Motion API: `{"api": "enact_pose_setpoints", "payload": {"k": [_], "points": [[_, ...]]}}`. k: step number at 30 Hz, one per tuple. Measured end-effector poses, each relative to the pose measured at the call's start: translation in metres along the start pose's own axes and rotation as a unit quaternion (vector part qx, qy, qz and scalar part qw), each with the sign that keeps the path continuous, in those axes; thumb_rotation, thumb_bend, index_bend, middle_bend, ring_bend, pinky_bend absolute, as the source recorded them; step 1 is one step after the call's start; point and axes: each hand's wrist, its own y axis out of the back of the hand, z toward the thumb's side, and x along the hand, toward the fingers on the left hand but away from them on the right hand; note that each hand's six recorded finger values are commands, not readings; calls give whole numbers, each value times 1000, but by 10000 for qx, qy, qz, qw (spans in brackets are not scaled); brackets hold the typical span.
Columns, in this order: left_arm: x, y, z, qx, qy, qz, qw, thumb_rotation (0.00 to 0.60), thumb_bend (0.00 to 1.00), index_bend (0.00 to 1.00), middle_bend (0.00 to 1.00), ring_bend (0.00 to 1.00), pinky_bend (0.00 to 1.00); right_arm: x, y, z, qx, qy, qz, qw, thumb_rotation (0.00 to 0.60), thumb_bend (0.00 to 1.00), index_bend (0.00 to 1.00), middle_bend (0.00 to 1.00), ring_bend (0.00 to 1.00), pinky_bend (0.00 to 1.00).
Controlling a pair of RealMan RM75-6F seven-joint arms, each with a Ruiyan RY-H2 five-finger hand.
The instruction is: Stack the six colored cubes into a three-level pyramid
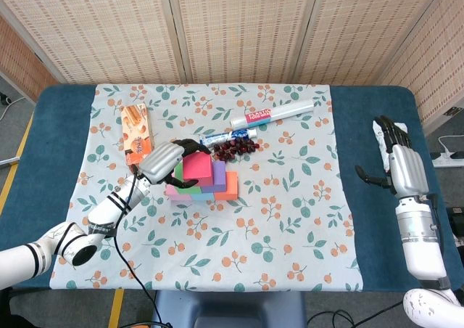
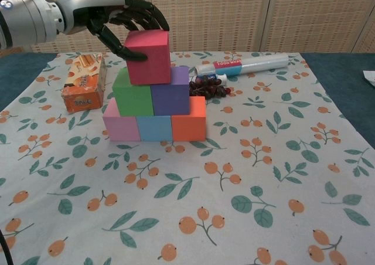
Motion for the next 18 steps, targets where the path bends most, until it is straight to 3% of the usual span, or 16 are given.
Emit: {"api": "enact_pose_setpoints", "payload": {"k": [18], "points": [[5, -2, 1, 6, 61, -20, 10000, 600, 309, 335, 273, 179, 246, -1, -1, 0, 12, -27, 21, 10000, 600, 86, 0, 0, 0, 0]]}}
